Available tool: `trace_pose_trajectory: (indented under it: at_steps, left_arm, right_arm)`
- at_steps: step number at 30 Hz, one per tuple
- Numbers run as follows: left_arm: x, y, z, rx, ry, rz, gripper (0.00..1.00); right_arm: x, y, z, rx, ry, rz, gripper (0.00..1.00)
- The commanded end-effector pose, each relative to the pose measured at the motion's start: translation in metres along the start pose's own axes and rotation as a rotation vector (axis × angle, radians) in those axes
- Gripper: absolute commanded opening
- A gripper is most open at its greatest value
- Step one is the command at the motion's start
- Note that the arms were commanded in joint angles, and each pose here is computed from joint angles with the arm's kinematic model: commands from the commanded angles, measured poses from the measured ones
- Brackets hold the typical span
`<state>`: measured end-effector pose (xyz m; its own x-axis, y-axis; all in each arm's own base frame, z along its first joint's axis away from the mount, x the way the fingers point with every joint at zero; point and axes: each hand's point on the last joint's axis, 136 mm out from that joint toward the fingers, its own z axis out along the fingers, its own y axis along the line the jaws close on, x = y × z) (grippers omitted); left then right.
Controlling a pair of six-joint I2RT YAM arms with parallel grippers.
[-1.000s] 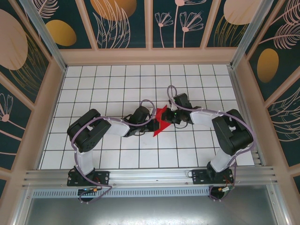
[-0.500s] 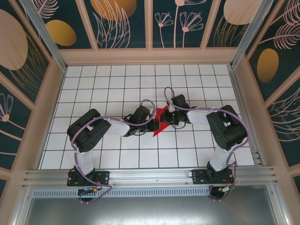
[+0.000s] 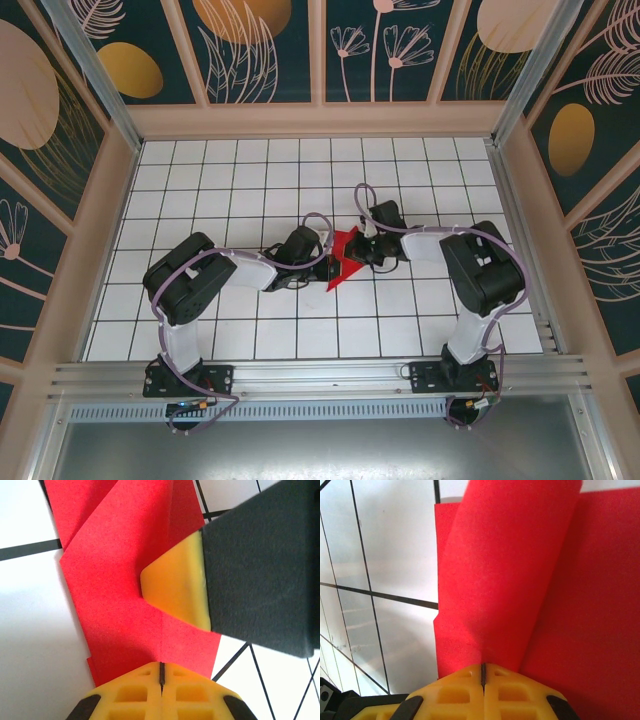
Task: Fold a paper plane with a square sheet of paper (pick it up from the middle)
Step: Fourth fold the wing at the center of the table.
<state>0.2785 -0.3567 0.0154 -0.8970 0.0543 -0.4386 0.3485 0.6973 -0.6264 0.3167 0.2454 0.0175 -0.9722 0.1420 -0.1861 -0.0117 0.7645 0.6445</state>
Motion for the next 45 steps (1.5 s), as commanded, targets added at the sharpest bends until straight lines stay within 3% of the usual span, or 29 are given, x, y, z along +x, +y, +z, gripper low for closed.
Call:
trace_pose_trajectory:
  at_steps: [1,10,19,28,38,45]
  left_arm:
    - [0.062,0.051,-0.009,-0.151,0.21,-0.021,0.0]
    - [0.06,0.044,-0.01,-0.115,0.216,-0.001,0.0]
    - [0.057,0.042,-0.008,-0.105,0.211,-0.002,0.0]
    - [0.061,0.044,-0.008,-0.114,0.221,-0.012,0.0]
    - [0.066,0.047,-0.01,-0.118,0.228,-0.026,0.0]
    - [0.064,0.047,-0.009,-0.118,0.22,-0.024,0.0]
  right_arm:
    - [-0.014,-0.029,-0.014,0.099,-0.103,0.063,0.0]
    - [-0.03,0.017,-0.047,-0.016,-0.205,-0.028,0.0]
    - [-0.009,0.037,-0.018,-0.054,-0.112,-0.094,0.0]
    - [-0.011,0.018,0.0,-0.017,-0.075,-0.082,0.0]
    - [-0.067,-0.046,-0.012,0.11,-0.167,0.034,0.0]
    - [-0.099,-0.027,-0.042,0.103,-0.254,0.016,0.0]
